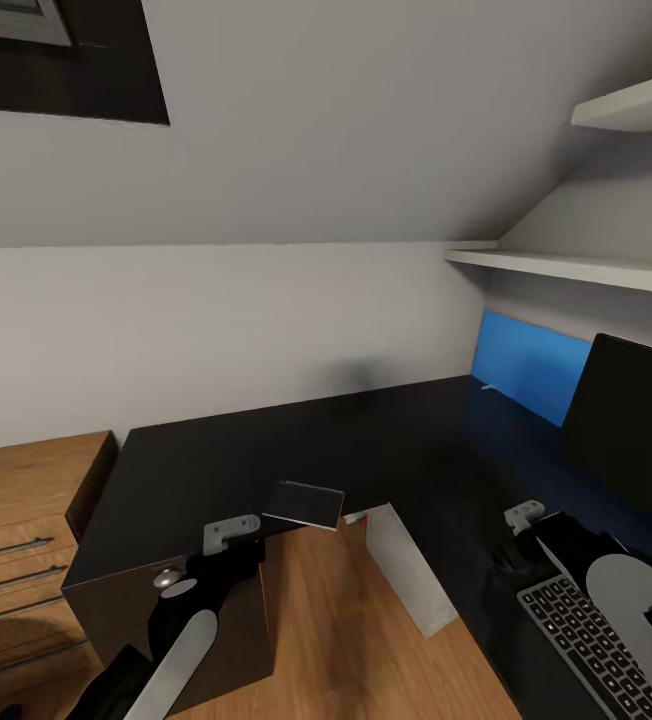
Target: In the bedroom, organize the workspace by keeping the computer under the desk, ensuring the monitor is on the desk, placing the keyboard on the desk next to the monitor, placing the mouse on the desk next to the keyboard, moving the folder from the swivel chair onto the desk next to the mouse, stacking the notebook on top of the folder with the pen on top of the notebook, and positioning the swivel chair next to the desk.
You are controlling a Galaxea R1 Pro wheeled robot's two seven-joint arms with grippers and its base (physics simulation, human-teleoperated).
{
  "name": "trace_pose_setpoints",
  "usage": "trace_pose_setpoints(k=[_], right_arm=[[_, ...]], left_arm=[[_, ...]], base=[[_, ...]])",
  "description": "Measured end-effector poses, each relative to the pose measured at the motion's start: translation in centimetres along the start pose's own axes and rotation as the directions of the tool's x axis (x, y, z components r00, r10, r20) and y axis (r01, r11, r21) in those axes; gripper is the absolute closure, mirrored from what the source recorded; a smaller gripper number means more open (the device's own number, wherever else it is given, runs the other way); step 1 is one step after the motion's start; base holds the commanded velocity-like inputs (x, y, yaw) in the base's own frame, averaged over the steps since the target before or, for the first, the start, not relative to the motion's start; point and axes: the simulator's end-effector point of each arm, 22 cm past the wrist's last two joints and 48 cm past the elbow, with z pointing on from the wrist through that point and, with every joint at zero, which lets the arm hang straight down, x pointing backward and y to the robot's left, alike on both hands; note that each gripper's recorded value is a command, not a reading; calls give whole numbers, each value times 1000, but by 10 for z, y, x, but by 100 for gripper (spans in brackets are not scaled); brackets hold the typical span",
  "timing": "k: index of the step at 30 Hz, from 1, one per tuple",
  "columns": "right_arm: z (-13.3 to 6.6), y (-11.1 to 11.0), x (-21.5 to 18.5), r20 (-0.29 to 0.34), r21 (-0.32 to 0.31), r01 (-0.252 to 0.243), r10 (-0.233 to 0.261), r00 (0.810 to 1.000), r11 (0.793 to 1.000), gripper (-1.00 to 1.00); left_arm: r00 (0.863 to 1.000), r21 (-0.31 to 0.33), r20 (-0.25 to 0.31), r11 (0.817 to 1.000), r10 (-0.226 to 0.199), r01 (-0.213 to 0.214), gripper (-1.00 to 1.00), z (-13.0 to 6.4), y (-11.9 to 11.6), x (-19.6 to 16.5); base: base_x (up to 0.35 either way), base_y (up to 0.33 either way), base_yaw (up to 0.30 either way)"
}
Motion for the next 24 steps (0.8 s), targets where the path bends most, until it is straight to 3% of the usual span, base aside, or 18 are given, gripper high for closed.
trace_pose_setpoints(k=[7, 13, 18, 19, 24], right_arm=[[-1, -1, -4, 12, 1, 0, 0, 1000, 1000, -100], [-6, -1, -36, 119, 4, 17, -17, 993, 1000, -100], [-11, 5, -57, 184, -29, -58, 62, 981, 998, -100], [-13, 11, -67, 211, -55, -103, 112, 971, 993, -100], [-19, 18, -88, 259, -82, -136, 153, 954, 987, -100]], left_arm=[[1000, 0, 0, 1000, 0, 0, -100, 0, 0, 0], [1000, -6, -9, 1000, 4, -4, -100, 2, 2, 4], [1000, -8, -17, 1000, 10, -10, -100, 3, 2, 7], [1000, -1, -22, 1000, 19, -19, -100, 3, -1, 10], [999, 5, -24, 1000, 28, -28, -100, 2, -5, 13]], base=[[0, 0, 0], [0, 0, 0], [0, 0, 0], [0, 0, 0], [0, 0, 0]])
